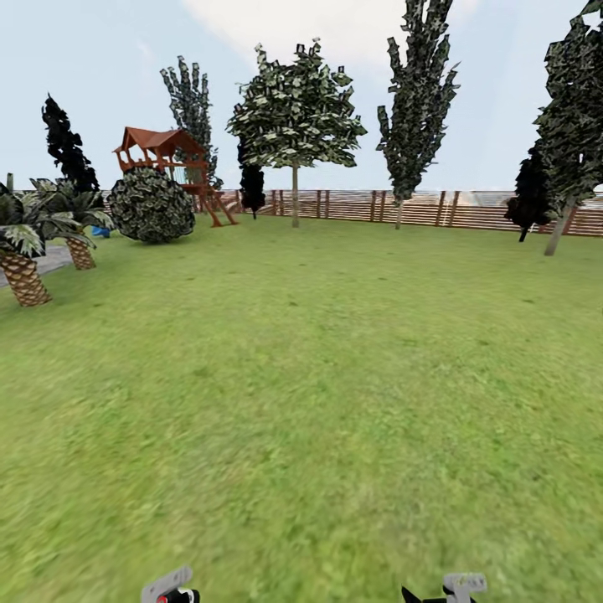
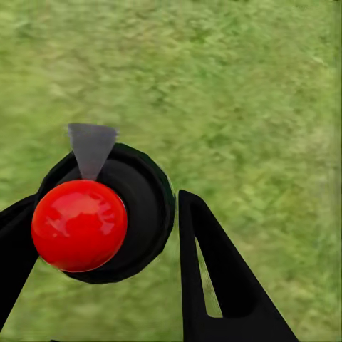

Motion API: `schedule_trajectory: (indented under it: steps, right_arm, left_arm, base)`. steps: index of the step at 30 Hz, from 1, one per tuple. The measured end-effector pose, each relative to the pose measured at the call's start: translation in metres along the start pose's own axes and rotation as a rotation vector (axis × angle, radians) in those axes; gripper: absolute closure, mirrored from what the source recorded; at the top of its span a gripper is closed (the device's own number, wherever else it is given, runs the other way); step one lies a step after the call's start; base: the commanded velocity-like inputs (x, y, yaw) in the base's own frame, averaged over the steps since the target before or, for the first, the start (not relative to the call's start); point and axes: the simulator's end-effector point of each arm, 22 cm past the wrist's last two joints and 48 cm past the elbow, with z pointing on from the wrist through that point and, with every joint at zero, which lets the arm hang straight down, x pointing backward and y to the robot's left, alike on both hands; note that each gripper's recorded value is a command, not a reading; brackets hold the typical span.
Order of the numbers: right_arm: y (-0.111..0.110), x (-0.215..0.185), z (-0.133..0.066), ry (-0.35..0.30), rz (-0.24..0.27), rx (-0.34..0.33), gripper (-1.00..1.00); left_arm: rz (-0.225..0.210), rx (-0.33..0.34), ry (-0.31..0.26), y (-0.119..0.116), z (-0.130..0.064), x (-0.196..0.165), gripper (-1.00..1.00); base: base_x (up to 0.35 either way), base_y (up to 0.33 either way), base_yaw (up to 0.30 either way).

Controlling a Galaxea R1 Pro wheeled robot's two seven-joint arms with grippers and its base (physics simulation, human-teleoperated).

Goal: In the garden, pick up the pesticide atomizer on the floor and spray pesticide onto both trees until each tree trunk is fully covered.

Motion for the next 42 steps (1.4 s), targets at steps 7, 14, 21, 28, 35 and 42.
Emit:
schedule_trajectory:
  steps: [7,14,21,28,35,42]
  right_arm:
    - [-0.009,-0.003,-0.002,-0.011,0.018,0.019,-1.0]
    - [-0.009,-0.003,-0.002,-0.012,0.02,0.02,-1.0]
    - [-0.009,-0.003,-0.002,-0.012,0.02,0.02,-1.0]
    - [-0.009,-0.003,-0.002,-0.012,0.02,0.02,-1.0]
    - [-0.011,-0.003,-0.001,-0.012,0.023,0.035,-1.0]
    - [-0.011,-0.001,0.001,-0.008,0.022,0.062,-1.0]
  left_arm:
    - [0.0,0.001,0.0,0.0,0.0,0.0,1.0]
    - [0.0,0.001,0.001,0.0,0.0,0.001,1.0]
    - [0.0,0.001,0.001,0.0,0.0,0.001,1.0]
    - [0.0,0.001,0.001,0.0,0.0,0.001,1.0]
    - [0.0,0.001,0.0,0.0,0.0,0.001,1.0]
    - [0.0,0.001,0.0,0.0,0.0,0.001,1.0]
  base:
    - [0.335,0.0,-0.003]
    - [0.335,0.0,0.0]
    - [0.335,0.0,0.0]
    - [0.335,0.0,0.0]
    - [0.335,0.0,0.086]
    - [0.335,0.0,0.023]
